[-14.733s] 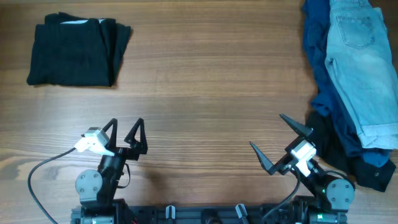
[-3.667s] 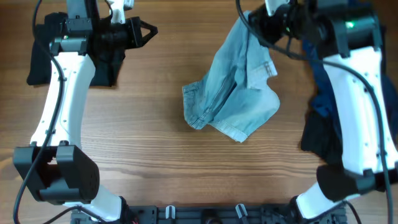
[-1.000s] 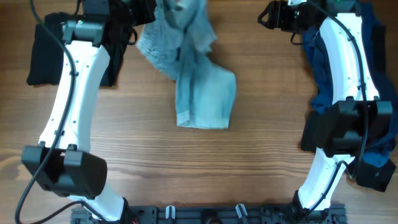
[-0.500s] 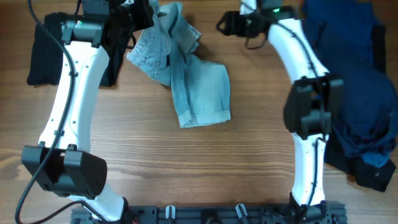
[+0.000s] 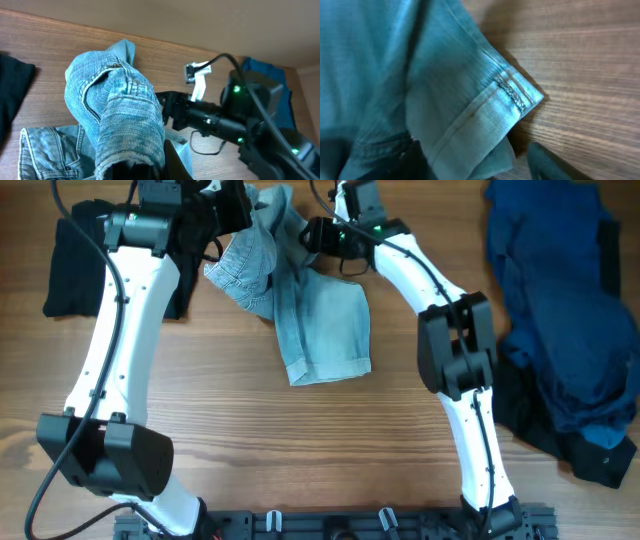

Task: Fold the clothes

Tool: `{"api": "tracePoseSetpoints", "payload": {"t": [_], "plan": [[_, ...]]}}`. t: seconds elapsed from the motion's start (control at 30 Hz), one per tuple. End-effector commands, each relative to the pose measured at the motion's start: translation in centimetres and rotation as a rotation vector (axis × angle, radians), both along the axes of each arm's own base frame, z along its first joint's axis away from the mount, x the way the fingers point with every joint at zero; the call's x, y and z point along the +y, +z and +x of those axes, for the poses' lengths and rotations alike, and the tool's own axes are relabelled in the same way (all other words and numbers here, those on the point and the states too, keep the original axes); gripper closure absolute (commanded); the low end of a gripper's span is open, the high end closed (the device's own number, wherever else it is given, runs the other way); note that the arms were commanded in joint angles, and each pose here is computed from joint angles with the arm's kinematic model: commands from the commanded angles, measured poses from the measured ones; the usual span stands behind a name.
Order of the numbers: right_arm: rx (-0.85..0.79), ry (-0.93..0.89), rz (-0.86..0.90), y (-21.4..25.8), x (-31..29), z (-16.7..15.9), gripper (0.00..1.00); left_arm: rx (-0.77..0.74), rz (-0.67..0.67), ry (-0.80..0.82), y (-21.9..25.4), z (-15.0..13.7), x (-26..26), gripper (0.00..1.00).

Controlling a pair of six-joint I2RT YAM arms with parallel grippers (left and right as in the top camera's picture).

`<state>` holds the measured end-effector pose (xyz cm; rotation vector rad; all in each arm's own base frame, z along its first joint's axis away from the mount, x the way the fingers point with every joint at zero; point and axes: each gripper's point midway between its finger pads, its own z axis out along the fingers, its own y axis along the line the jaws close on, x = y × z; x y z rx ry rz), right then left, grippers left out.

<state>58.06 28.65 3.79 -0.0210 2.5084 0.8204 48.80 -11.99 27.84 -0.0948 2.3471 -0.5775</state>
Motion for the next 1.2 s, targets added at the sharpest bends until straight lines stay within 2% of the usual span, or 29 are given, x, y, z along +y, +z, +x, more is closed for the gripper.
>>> {"api": "tracePoseSetpoints", "payload": {"t": [0.0, 0.1, 0.23, 0.57, 0.7, 0.77, 0.9, 1.07, 1.17], "plan": [[0.097, -0.13, 0.039, -2.3, 0.3, 0.1, 0.39, -0.029, 0.001, -0.026, 1.0, -0.1, -0.6, 0.96], [0.095, -0.126, 0.054, -2.4, 1.4, -0.1, 0.43, -0.024, 0.001, -0.026, 0.9, -0.2, -0.6, 0.96], [0.065, -0.135, 0.1, -1.5, 2.9, 0.3, 0.55, -0.009, 0.004, -0.026, 0.7, -0.4, -0.5, 0.96], [0.053, -0.172, 0.127, -1.0, 3.1, 0.9, 0.77, 0.012, 0.007, -0.026, 0.3, -0.8, -0.5, 0.96], [0.056, -0.171, 0.124, -1.3, 3.1, 0.8, 0.96, 0.011, 0.007, -0.026, 0.3, -0.8, -0.5, 0.96], [0.055, -0.16, 0.112, -1.5, 3.1, 0.7, 0.96, 0.01, 0.007, -0.026, 0.3, -0.8, -0.5, 0.96], [-0.038, -0.012, 0.121, 0.3, 3.1, 1.0, 0.96, -0.002, 0.011, -0.02, 0.5, -0.5, -0.4, 0.96], [-0.202, 0.266, 0.216, 6.4, 0.9, 0.8, 0.96, -0.041, 0.085, 0.033, 0.8, 0.2, 1.1, 0.96], [-0.226, 0.257, 0.239, 10.0, -3.4, 1.4, 0.96, -0.074, 0.161, 0.05, 1.0, 0.6, 2.2, 0.96]]}}
